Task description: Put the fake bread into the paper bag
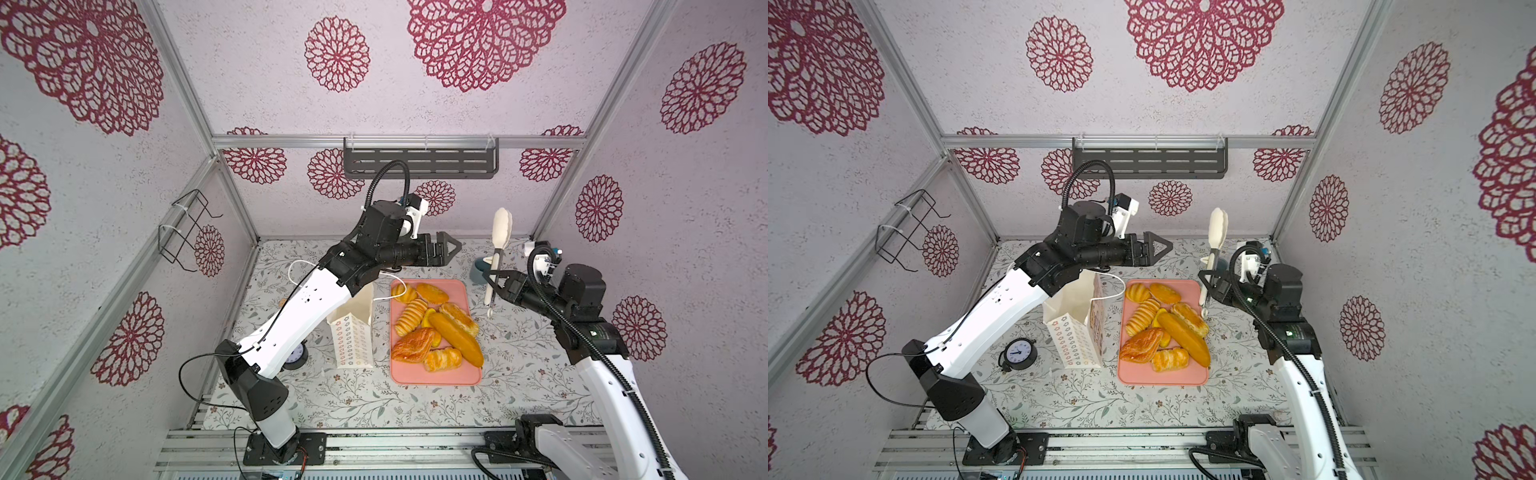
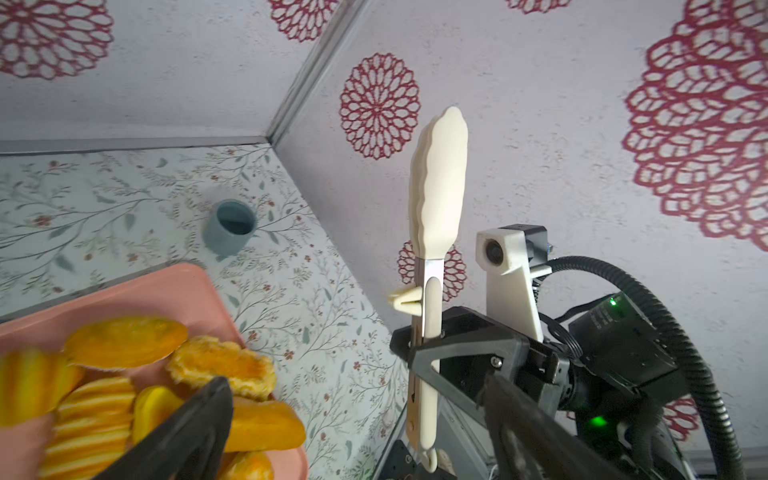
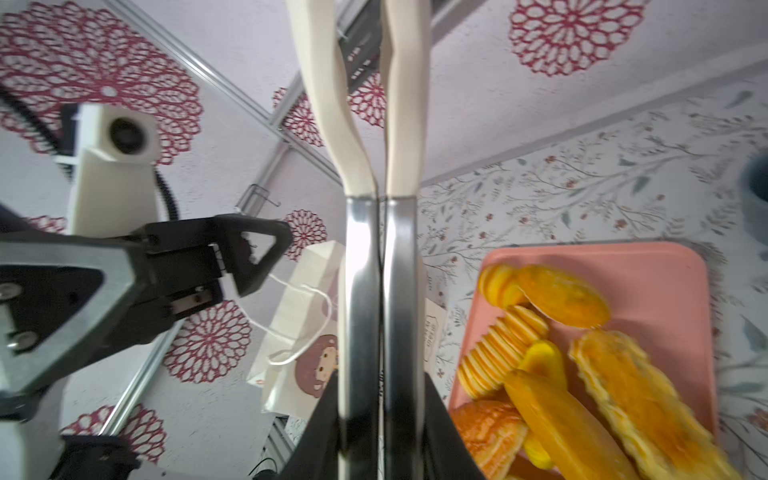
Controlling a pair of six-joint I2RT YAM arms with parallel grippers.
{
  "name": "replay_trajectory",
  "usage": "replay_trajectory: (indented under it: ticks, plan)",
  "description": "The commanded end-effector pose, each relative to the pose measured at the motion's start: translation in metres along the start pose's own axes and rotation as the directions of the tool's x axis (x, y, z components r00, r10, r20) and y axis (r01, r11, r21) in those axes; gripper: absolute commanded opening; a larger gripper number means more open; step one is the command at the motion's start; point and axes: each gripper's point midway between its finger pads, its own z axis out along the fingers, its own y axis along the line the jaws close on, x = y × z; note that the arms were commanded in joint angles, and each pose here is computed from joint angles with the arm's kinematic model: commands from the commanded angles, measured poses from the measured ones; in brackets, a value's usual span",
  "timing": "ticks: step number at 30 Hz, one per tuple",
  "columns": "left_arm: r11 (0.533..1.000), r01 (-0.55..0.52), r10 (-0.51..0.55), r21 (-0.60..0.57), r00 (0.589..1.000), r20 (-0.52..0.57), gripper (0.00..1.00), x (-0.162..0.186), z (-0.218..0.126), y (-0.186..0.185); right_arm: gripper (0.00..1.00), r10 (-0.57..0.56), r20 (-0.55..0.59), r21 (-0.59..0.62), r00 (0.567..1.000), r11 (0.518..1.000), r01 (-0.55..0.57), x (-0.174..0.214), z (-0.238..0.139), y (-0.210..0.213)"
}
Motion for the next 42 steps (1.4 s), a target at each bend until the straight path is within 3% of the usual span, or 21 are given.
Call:
replay_trajectory:
  ticks: [1, 7, 13, 23, 34, 39, 42]
  plan:
    - [0.975, -0.033, 0.029, 0.218, 0.999, 0.023, 0.97, -0.005, 0.01, -0.044, 0.18, -0.061, 0.032, -0.227, 0.998, 0.972, 0.067, -0.018, -0.012, 0.063]
    - [0.949, -0.04, 0.03, 0.313, 0.999, 0.038, 1.0, -0.008, 0.024, -0.055, 0.15, -0.06, 0.018, -0.331, 0.998, 0.942, 0.062, -0.02, -0.012, 0.088]
    - [0.933, -0.05, 0.047, 0.357, 0.999, 0.017, 0.93, -0.004, 0.039, -0.06, 0.15, -0.054, 0.012, -0.38, 0.998, 0.923, 0.055, -0.022, -0.012, 0.103]
    - [0.876, -0.061, 0.053, 0.478, 0.998, 0.031, 0.72, -0.003, 0.033, -0.081, 0.15, -0.026, -0.016, -0.429, 1.0, 0.903, 0.017, -0.019, -0.007, 0.108]
    - [0.866, -0.048, 0.045, 0.498, 0.999, 0.018, 0.42, 0.002, 0.029, -0.083, 0.15, -0.024, -0.046, -0.436, 0.999, 0.9, 0.002, -0.014, -0.003, 0.108]
    - [0.861, -0.042, 0.034, 0.507, 0.999, 0.025, 0.22, -0.001, 0.028, -0.085, 0.26, -0.035, -0.063, -0.407, 0.997, 0.913, 0.007, -0.006, 0.0, 0.1]
    - [0.859, -0.039, 0.026, 0.51, 0.999, 0.031, 0.12, -0.004, 0.026, -0.086, 0.49, -0.059, -0.062, -0.369, 0.996, 0.929, 0.032, -0.001, -0.001, 0.092]
